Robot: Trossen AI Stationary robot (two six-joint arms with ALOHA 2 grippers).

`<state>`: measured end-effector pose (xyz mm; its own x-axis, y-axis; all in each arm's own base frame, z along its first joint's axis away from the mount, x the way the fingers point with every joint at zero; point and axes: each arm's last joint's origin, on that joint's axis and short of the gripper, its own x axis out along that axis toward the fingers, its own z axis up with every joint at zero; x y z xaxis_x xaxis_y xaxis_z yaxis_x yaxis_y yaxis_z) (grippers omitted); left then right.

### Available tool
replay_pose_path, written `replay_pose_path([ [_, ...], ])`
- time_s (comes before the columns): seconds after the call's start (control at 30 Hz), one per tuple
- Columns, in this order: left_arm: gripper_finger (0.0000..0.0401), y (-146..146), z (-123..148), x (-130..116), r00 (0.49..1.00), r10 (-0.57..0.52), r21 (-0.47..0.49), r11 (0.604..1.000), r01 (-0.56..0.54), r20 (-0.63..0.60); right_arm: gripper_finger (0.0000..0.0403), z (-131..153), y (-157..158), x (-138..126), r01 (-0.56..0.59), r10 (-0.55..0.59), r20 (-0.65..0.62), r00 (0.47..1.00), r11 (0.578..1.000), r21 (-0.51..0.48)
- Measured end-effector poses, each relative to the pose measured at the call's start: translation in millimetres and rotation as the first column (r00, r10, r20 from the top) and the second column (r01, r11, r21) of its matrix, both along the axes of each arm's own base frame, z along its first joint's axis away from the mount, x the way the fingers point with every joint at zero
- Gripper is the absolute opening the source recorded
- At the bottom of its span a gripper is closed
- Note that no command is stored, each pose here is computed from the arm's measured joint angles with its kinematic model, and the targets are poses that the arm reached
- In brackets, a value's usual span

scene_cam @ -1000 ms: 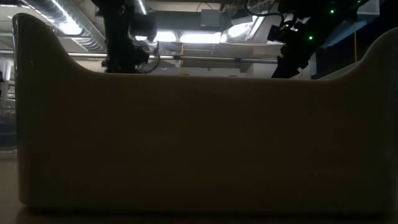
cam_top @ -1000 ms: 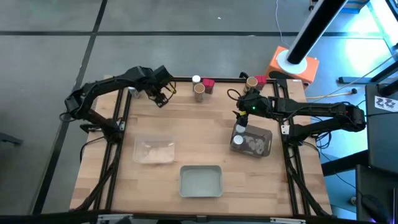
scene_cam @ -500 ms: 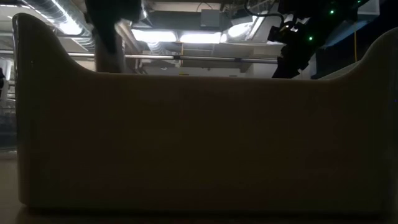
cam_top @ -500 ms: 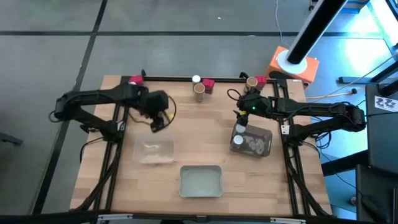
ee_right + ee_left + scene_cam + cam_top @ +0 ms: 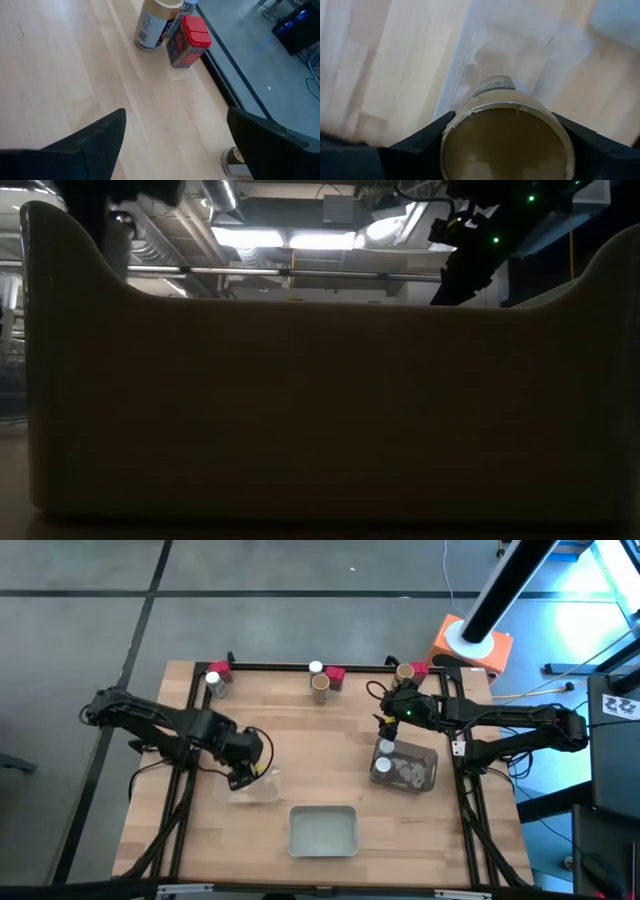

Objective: Sort spices by type
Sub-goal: Put the gold seasoning bottle into the transparent bin

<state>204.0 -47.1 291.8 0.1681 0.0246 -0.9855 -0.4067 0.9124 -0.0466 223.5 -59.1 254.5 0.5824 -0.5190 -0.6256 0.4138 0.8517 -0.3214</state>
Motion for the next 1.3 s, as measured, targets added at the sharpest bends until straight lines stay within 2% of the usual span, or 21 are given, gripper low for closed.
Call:
replay_pose_path([
  [0.2, 0.0262, -6.3, -33.7, -9.2, 0.996, 0.032, 0.029, 0.999, -0.029, -0.088, 0.0347, 1.1, -0.2, 1.0, -0.001, 0.001, 0.015, 1.0, 1.0, -0.003],
  [0.37, 0.0262, -5.3, -55.8, -13.8, 0.993, 0.042, 0.068, 0.997, -0.035, -0.113, 0.0347, 1.1, -0.1, 1.1, -0.004, 0.004, 0.016, 1.0, 1.0, 0.0],
  [0.6, 0.0262, -3.6, -73.5, -17.6, 0.991, 0.038, 0.092, 0.995, -0.027, -0.126, 0.0347, 1.2, 0.1, 1.4, -0.009, 0.009, 0.022, 1.0, 1.0, 0.007],
  [0.73, 0.0263, -3.0, -74.2, -18.0, 0.991, 0.043, 0.102, 0.994, -0.03, -0.124, 0.0347, 2.2, -0.1, 2.2, -0.01, 0.01, 0.035, 0.999, 1.0, 0.004],
  [0.93, 0.0311, -2.8, -74.0, -18.7, 0.991, 0.044, 0.104, 0.994, -0.03, -0.129, 0.0347, 2.7, 0.1, 2.9, -0.017, 0.017, 0.044, 0.999, 1.0, 0.008],
  [1.07, 0.0321, -2.7, -72.8, -18.3, 0.991, 0.038, 0.103, 0.994, -0.024, -0.128, 0.0347, 2.7, 0.1, 2.8, -0.017, 0.017, 0.044, 0.999, 1.0, 0.008],
  [1.3, 0.0325, -4.4, -46.9, -5.8, 0.999, -0.017, 0.084, 0.996, 0.02, -0.038, 0.0347, 2.7, 0.1, 2.8, -0.02, 0.02, 0.041, 0.999, 1.0, 0.005],
])
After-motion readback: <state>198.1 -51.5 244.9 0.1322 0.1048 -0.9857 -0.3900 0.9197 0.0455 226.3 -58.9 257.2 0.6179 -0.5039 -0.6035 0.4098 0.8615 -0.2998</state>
